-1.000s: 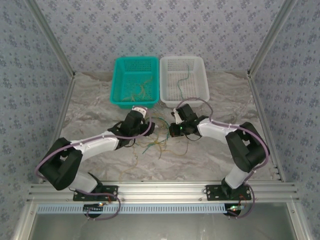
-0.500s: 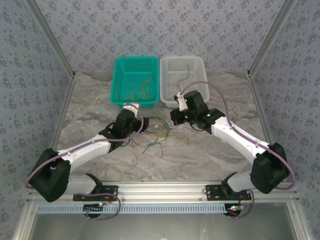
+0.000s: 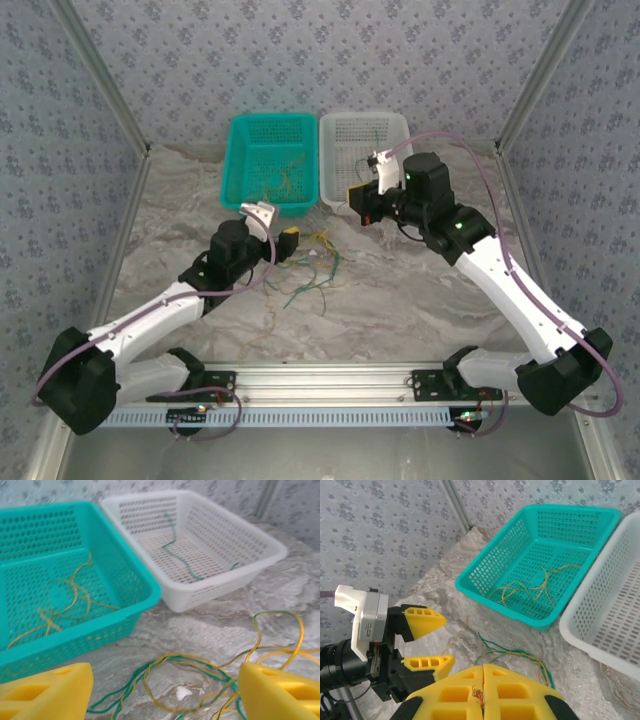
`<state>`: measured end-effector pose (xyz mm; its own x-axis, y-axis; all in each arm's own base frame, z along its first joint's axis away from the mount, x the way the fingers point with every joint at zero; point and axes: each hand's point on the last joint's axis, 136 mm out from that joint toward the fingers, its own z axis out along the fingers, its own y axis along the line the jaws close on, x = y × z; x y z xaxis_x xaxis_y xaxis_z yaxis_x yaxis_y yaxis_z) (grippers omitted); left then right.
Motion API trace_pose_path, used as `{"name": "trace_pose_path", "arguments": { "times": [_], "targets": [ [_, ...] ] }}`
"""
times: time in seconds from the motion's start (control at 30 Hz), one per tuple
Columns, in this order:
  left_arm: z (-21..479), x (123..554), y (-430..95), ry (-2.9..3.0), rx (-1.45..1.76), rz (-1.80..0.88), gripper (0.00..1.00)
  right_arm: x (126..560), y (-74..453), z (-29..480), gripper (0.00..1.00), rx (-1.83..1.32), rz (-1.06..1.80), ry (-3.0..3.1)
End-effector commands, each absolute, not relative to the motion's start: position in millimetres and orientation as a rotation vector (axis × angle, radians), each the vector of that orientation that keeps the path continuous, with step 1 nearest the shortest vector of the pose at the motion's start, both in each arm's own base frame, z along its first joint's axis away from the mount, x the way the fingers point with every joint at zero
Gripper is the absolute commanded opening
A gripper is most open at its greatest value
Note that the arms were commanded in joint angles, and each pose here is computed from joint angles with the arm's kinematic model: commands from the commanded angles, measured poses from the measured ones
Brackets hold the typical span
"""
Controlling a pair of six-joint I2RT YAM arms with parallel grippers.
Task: Untangle the cables
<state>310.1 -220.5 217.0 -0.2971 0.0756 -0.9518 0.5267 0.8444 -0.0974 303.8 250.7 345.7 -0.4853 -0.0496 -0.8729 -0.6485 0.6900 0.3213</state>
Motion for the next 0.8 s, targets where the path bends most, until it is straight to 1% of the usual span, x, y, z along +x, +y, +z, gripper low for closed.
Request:
{"name": "trace_pose_path", "arguments": {
  "times": [0.0,0.17,0.3,0.47,0.63,0.77],
  "targets": [
    [248,299,-235,1.682,0.573,-0.54,0.76,295,255,367,0.0,-0.575,0.863,1.908],
    [250,294,-248,1.651,0.655,-0.588,0.76,292,254,380,0.0,-0.567,0.884,1.866],
    [245,295,-260,1.652,0.695,-0.632,0.76,287,256,399,0.0,-0.568,0.929,1.805],
    [255,294,-271,1.618,0.726,-0.654,0.76,280,257,430,0.0,-0.587,0.953,1.729],
    [281,292,-273,1.55,0.733,-0.664,0.76,276,256,457,0.0,-0.606,0.955,1.648],
    [303,288,-269,1.498,0.717,-0.668,0.74,276,255,466,0.0,-0.612,0.954,1.617]
  ]
}}
